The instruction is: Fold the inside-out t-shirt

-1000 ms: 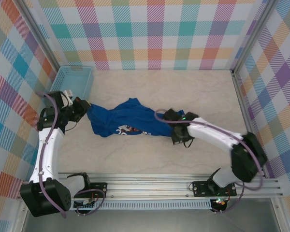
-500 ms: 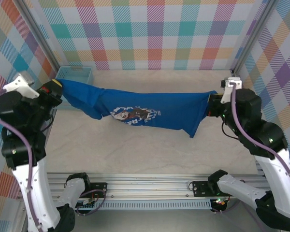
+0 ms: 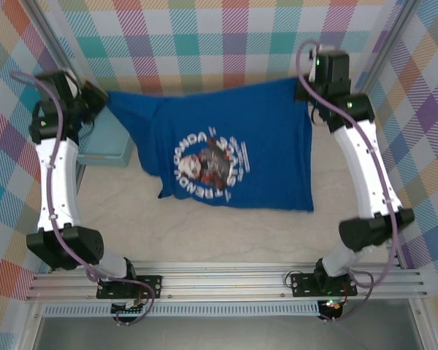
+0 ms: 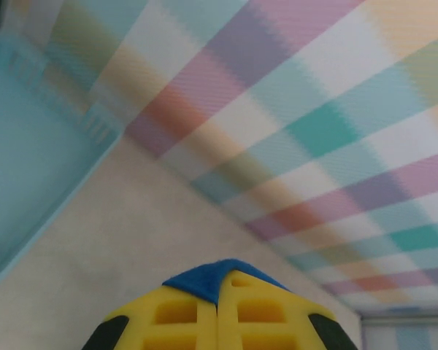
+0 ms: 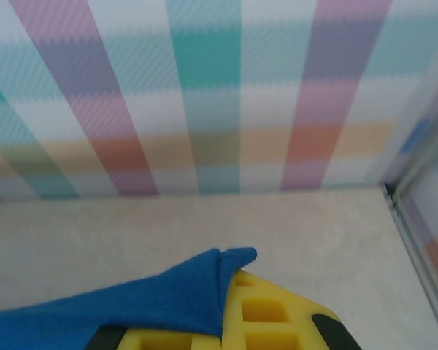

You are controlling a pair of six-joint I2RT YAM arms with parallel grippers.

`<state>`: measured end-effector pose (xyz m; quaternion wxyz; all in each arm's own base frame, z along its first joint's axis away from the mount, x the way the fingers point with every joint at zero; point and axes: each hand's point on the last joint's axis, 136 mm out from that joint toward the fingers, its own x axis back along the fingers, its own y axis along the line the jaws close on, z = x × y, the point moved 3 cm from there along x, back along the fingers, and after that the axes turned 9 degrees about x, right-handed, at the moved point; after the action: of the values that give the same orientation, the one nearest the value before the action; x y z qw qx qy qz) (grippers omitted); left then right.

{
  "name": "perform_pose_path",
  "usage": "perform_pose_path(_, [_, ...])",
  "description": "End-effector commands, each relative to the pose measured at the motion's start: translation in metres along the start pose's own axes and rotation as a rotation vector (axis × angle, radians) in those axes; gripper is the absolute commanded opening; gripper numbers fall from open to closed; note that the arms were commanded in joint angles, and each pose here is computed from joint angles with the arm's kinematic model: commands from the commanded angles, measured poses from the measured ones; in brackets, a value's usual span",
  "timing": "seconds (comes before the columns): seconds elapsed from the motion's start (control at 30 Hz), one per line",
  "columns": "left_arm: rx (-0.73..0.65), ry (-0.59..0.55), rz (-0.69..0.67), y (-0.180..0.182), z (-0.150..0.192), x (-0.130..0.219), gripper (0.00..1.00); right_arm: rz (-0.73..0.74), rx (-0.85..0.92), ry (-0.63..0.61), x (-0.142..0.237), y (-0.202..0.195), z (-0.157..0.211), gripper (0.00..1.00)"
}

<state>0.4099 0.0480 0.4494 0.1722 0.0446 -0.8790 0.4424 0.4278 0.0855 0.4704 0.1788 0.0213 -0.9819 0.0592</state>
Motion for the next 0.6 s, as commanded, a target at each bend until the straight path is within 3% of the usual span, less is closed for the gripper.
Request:
perform_pose_path(0.0, [-0.113,-0.342,0.339,-0.115,-0.071,0.110,0.00,0.015,-0.023,-0.385,0.095,-0.026,-0.107,0.00])
perform_pose_path(0.17, [-0.175,-0.401,0.489,-0.161,-0.086,0.149,0.00,-0.009,0.013,-0.531,0.131,-0.029,-0.137,0.00])
perform_pose_path(0.3, [-0.154,-0.247,0.529,-0.158,-0.065,0.132,0.00,-0.052,0.059,-0.487,0.130,-0.021,-0.119,0.00])
perform_pose_path(0.37, [-0.128,-0.123,0.486,-0.138,-0.037,0.106,0.00,-0.090,0.082,-0.398,0.116,-0.013,-0.093,0.00])
perform_pose_path(0.47, [-0.073,0.041,0.395,-0.087,0.027,0.075,0.00,-0.123,0.073,-0.183,0.083,-0.003,-0.024,0.00])
perform_pose_path(0.57, [-0.034,0.260,0.281,-0.016,0.115,0.045,0.00,-0.168,0.014,0.082,0.046,0.013,0.084,0.02])
